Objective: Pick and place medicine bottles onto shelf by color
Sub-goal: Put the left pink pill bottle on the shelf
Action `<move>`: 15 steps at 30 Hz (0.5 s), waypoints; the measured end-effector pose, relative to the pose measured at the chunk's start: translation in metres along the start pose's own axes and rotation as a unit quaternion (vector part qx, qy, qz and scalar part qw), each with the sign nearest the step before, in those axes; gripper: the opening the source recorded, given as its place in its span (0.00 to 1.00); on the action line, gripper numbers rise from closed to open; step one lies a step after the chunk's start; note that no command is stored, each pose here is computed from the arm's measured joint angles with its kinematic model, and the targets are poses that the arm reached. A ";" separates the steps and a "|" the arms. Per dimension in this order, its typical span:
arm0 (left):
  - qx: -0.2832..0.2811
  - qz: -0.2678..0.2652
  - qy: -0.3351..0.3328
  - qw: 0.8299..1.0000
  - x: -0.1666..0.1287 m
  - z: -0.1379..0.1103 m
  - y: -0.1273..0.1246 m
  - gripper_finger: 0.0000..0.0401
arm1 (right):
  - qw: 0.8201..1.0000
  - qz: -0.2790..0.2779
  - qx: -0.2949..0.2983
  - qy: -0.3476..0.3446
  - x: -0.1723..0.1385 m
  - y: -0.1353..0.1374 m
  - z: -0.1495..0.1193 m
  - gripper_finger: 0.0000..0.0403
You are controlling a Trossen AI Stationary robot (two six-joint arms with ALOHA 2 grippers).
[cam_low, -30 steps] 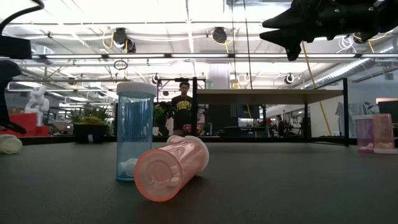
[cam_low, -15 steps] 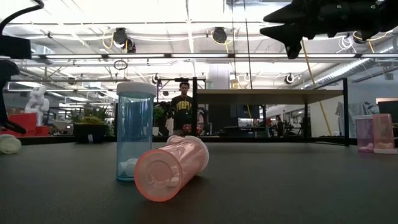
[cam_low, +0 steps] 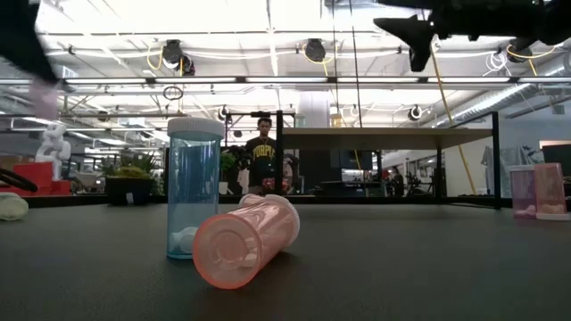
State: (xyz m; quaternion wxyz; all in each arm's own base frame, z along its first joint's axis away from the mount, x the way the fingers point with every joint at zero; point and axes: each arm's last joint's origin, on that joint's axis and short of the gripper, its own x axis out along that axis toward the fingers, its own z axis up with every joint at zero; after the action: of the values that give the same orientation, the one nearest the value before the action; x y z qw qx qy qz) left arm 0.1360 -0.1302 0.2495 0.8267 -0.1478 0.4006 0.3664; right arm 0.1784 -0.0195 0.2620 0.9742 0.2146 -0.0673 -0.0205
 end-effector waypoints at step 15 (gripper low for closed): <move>0.306 -0.108 -0.144 0.935 -0.022 0.145 -0.022 0.31 | 0.996 -0.023 -0.016 0.084 0.082 0.037 0.074 0.36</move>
State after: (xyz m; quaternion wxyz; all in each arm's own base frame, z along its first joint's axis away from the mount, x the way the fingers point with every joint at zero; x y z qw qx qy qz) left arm 0.2235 -0.0780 0.3575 0.9152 0.1240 0.3518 0.1524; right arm 0.2493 -0.0226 0.3542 0.9789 0.2018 0.0197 -0.0256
